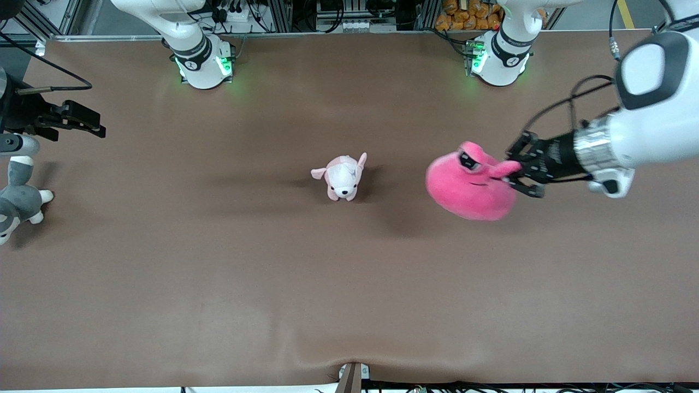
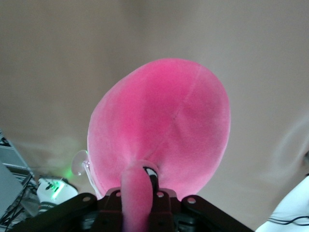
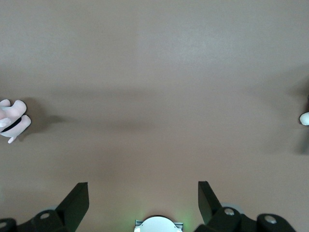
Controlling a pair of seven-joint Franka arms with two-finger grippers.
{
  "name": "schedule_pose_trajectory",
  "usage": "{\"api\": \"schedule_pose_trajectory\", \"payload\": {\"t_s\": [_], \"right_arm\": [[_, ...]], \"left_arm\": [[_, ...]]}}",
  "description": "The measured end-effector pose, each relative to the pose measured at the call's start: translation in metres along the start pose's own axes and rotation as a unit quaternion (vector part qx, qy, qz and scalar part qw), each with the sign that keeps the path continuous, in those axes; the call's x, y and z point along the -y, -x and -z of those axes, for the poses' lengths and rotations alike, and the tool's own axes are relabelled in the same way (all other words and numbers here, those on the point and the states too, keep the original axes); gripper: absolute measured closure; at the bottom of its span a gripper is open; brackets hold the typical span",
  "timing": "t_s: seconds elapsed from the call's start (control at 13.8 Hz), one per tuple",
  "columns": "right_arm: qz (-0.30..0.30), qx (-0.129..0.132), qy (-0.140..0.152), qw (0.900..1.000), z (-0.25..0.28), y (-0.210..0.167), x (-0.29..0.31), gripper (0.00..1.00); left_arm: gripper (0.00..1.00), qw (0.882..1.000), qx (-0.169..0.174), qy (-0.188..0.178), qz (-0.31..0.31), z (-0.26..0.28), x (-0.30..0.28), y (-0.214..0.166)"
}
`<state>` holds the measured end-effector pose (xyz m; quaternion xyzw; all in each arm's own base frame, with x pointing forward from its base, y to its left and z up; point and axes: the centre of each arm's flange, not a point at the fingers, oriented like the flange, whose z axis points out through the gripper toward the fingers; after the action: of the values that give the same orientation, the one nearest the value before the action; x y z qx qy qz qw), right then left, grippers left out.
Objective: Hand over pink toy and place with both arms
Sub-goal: 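Carry the pink toy toward center while the right gripper reaches it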
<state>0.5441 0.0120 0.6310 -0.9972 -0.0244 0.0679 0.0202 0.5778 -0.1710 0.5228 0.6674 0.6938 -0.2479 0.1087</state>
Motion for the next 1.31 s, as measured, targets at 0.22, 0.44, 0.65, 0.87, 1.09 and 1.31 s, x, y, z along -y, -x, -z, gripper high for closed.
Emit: {"api": "schedule_pose_trajectory", "payload": {"t_s": [0.22,0.44,0.65,0.87,1.09,1.31], "right_arm": [[0.017,0.004,-0.003,1.0,-0.002,-0.001,0.016,0.0],[0.085,0.017,0.002,0.996,-0.015,-0.001,0.091,0.0],[0.142,0.024,0.002,0.99,-0.023,0.01,0.16,0.0],[0.162,0.016,-0.031,0.986,-0.015,0.015,0.177,0.0],[0.226,-0.015,-0.094,0.969,0.0,0.035,0.248,0.0],[0.275,-0.034,-0.124,0.953,-0.016,0.048,0.325,0.0]], "left_arm": [[0.89,1.0,-0.001,-0.016,0.0,-0.025,0.023,0.075],[0.89,1.0,0.008,-0.003,0.009,-0.047,0.036,0.13],[0.89,0.999,0.024,0.005,0.042,-0.074,0.035,0.172],[0.89,0.998,0.041,0.009,0.046,-0.101,0.034,0.205],[0.89,0.999,0.031,0.017,0.024,-0.13,0.044,0.228],[0.89,0.999,0.003,0.041,0.013,-0.168,0.065,0.257]]}}
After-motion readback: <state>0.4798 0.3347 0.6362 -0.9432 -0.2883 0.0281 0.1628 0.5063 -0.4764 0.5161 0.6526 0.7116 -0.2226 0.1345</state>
